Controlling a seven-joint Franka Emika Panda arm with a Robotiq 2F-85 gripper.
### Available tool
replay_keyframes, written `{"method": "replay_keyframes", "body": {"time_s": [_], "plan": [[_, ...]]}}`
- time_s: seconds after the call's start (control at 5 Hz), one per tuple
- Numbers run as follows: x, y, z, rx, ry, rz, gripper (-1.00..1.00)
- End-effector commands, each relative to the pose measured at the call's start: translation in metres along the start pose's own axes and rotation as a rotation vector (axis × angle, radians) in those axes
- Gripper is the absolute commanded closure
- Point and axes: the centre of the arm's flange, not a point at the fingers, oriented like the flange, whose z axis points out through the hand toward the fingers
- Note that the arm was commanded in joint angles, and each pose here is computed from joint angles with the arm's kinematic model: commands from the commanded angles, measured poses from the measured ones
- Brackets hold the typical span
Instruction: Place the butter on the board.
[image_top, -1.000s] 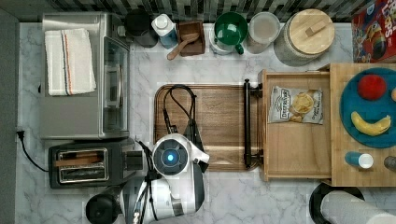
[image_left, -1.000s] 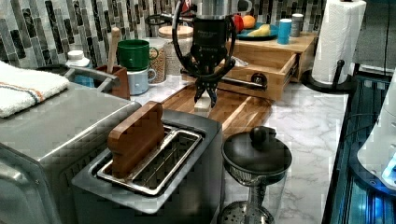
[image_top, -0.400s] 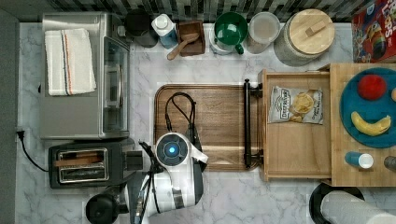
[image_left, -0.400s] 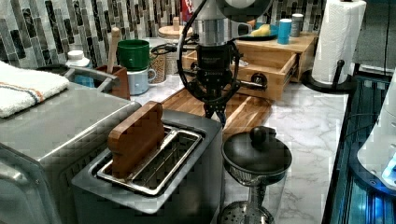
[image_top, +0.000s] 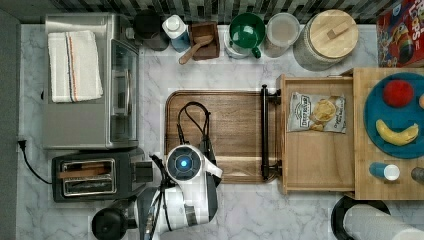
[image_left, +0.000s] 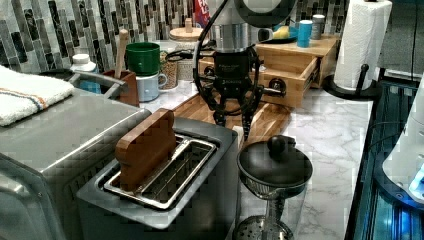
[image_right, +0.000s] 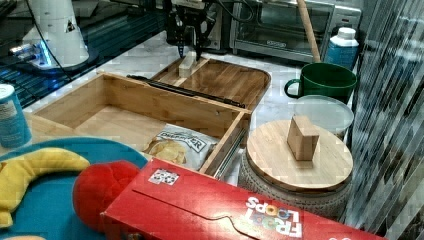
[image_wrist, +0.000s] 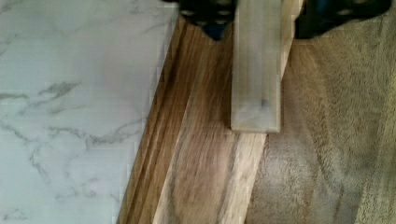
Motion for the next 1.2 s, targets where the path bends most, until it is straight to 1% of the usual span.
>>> {"method": "replay_keyframes", "body": {"time_s": [0.2,1.2], "plan": [[-0.0227,-0.0093,-0.0169,0.07,0.004,-0.005,-1.0],[-0.0227,-0.0093,-0.0168,0.07,0.004,-0.005,-1.0]]}}
